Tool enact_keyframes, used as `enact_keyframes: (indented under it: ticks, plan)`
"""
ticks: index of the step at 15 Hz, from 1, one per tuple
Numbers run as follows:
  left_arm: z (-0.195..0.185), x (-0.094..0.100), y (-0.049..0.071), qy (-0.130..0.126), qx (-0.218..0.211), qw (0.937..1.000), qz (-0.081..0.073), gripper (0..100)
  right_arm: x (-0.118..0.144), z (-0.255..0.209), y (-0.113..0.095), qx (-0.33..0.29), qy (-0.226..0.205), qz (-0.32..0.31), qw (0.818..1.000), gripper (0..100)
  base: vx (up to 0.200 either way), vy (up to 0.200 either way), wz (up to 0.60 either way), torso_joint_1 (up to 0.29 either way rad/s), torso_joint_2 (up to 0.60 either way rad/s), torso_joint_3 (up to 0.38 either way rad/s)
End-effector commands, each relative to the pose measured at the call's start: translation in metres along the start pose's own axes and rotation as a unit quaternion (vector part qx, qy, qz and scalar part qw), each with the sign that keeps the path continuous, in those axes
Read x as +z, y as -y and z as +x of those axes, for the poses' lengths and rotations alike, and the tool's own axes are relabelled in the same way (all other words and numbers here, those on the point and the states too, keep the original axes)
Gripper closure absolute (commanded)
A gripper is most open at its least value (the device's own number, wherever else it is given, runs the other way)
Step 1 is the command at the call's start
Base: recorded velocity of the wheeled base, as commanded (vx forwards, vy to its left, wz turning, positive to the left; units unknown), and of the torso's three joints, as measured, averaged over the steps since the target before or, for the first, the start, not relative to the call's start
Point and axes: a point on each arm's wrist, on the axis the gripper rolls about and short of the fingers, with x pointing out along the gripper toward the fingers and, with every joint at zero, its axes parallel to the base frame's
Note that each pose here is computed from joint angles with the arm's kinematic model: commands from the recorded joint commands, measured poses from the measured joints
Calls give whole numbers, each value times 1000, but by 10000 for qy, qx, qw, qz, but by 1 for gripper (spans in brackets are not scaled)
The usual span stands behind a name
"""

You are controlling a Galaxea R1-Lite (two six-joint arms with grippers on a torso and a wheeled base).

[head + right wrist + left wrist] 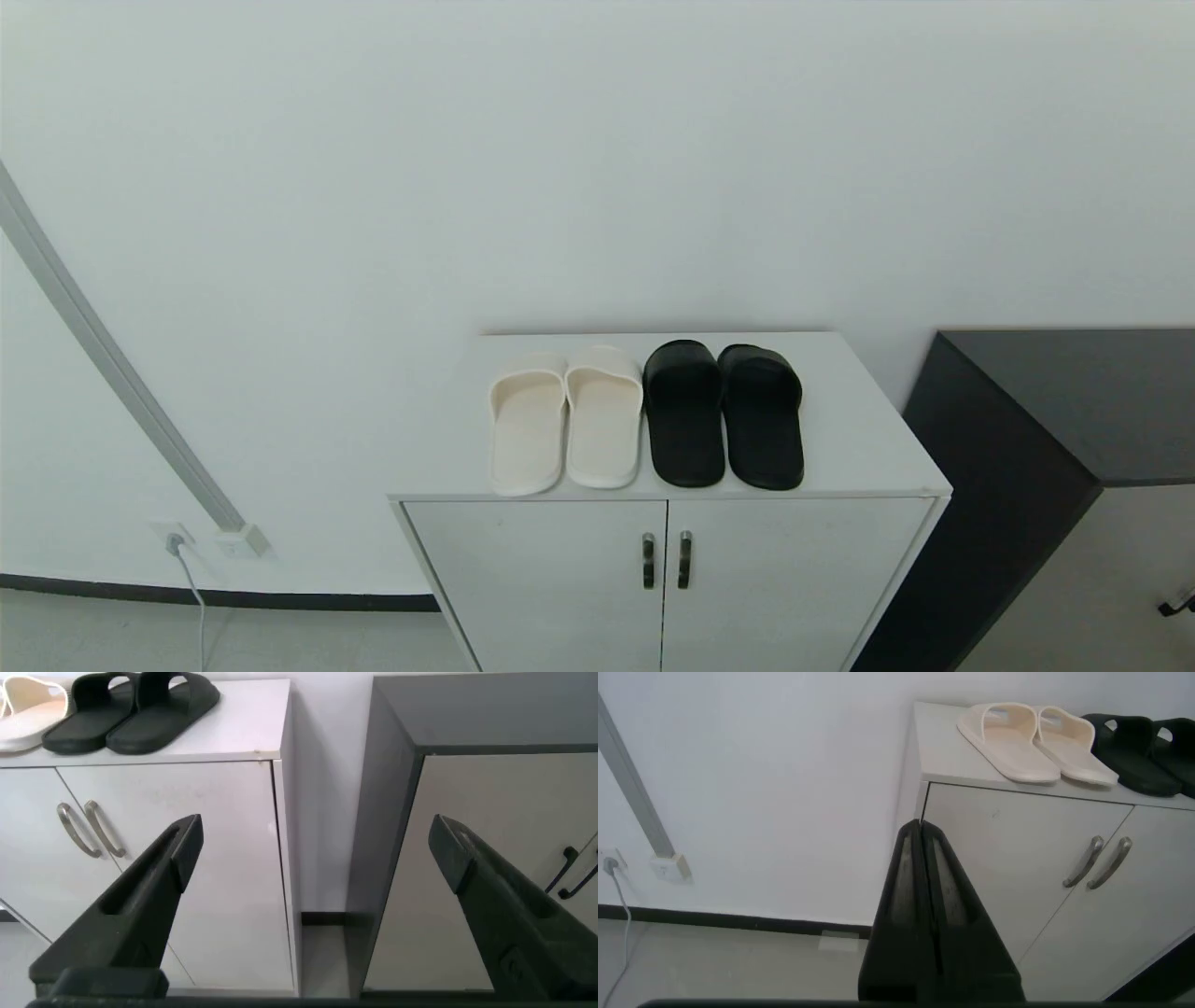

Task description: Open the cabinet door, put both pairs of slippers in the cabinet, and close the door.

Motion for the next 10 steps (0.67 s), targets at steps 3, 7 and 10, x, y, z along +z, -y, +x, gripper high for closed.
enact_keyframes:
  ticks: [3,7,10]
  plan:
    - [0,0,0,3,4,10000,-2,100,0,0,0,28,-12,-9,10000,0,0,0,0,0,0,0]
    - [0,0,0,3,4,10000,-2,100,4,-1,-1,119,90,-206,9997,0,0,0,0,0,0,0]
    - [0,0,0,3,4,10000,75,100,112,4,-1,500,48,637,9967,0,0,0,0,0,0,0]
